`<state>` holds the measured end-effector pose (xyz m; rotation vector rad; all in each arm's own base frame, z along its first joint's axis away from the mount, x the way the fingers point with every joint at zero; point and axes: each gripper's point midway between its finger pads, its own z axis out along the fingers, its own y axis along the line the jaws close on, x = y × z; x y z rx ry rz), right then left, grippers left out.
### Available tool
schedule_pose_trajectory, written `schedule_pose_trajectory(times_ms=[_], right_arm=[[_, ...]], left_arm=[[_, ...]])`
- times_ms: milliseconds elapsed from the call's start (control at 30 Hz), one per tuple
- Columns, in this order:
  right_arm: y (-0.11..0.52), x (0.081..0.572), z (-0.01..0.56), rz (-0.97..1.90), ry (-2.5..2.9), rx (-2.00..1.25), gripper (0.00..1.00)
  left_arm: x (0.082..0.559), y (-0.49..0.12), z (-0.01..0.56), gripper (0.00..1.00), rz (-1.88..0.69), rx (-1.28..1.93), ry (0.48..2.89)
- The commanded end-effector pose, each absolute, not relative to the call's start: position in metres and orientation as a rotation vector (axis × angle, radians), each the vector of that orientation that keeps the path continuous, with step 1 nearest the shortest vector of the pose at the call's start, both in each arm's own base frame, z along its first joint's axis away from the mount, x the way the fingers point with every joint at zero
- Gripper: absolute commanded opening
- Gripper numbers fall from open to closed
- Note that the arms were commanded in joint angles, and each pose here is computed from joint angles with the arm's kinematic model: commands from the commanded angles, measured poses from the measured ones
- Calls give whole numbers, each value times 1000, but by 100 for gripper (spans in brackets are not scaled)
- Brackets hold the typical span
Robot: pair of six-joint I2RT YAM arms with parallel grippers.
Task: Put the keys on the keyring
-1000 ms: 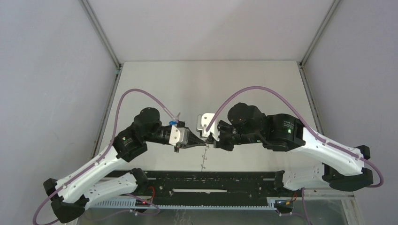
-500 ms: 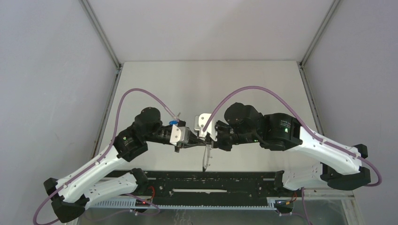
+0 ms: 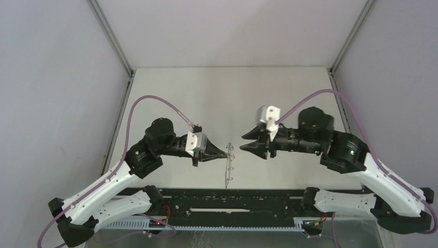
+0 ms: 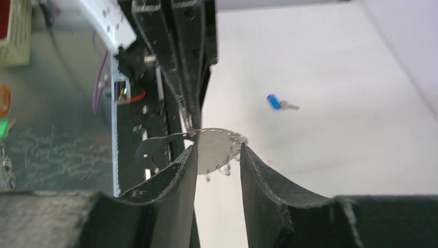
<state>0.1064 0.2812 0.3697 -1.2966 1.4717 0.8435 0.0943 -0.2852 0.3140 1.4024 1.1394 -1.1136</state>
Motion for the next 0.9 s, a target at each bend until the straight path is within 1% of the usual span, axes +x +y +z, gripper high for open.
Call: schedule_pose_trajectory(times_ms=[0, 200, 267, 300, 333, 367, 400, 467, 633, 667, 733, 767, 867], right_arm=[[276, 98, 420, 1029, 1299, -1163, 45], [274, 104, 409, 1040, 1341, -1152, 46], [269, 114, 407, 1014, 1373, -1103, 46], [266, 125, 404, 983, 1407, -1059, 47], [261, 142, 398, 938, 1457, -995, 51], [255, 161, 391, 881, 1525, -915, 58], [248, 180, 380, 827, 1606, -836, 61], [228, 219, 354, 725, 1760, -654, 65], [170, 292, 277, 450, 1991, -243, 66], [159, 303, 262, 401, 2011, -168, 66], [138, 322, 241, 324, 2053, -29, 72], [128, 332, 230, 267, 2065, 36, 74], [112, 358, 188, 190, 2135, 174, 73]], left_arm=[[93, -287, 334, 0, -1167, 1315, 1104], [92, -287, 350, 0, -1186, 1272, 1059], [94, -287, 349, 0, -1165, 1281, 1055], [97, -286, 347, 0, -1136, 1287, 1060], [102, -286, 342, 0, -1101, 1293, 1075], [107, -285, 336, 0, -1061, 1296, 1095], [113, -284, 331, 0, -1024, 1299, 1118], [119, -281, 317, 0, -977, 1325, 1167], [127, -272, 289, 0, -933, 1342, 1307], [129, -269, 284, 0, -931, 1343, 1338], [133, -265, 274, 0, -926, 1339, 1405], [135, -263, 269, 0, -924, 1339, 1440], [141, -258, 259, 0, -904, 1340, 1506]])
